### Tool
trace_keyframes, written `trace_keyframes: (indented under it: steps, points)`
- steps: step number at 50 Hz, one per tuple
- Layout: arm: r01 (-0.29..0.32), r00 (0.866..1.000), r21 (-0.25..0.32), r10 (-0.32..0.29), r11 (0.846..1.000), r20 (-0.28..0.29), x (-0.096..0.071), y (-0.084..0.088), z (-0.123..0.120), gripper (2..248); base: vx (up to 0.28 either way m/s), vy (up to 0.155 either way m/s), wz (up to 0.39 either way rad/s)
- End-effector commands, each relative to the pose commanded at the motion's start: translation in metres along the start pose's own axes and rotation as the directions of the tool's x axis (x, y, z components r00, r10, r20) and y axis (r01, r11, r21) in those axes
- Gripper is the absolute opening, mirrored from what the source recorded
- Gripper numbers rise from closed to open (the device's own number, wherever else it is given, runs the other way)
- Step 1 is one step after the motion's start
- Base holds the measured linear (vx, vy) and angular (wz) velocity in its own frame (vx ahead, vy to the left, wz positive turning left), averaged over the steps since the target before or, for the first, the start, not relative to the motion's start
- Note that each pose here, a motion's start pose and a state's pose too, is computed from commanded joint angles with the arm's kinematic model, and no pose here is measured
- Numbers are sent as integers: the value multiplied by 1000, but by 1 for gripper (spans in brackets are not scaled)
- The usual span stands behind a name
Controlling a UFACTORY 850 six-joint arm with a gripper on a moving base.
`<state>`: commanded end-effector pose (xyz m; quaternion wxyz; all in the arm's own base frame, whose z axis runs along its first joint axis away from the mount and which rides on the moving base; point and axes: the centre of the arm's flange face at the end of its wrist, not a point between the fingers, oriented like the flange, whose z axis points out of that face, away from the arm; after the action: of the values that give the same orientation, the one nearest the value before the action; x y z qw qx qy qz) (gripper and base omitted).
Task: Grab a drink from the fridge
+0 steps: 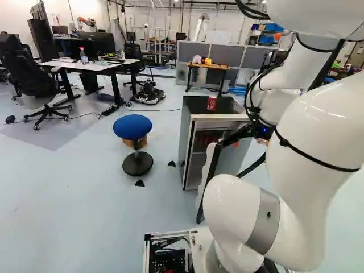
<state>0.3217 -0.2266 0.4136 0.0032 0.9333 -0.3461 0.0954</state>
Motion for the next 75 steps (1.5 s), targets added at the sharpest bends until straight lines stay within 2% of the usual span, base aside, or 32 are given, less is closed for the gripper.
trace_keyframes:
  steps: [17,37,75]
  points:
    - [86,996,16,-86,996,4,0,-35,2,247,0,0,0]
    - [177,984,34,-177,984,5,4,-75,5,247,0,0,0]
    - [259,966,51,-259,965,-6,32,-122,12,247,0,0,0]
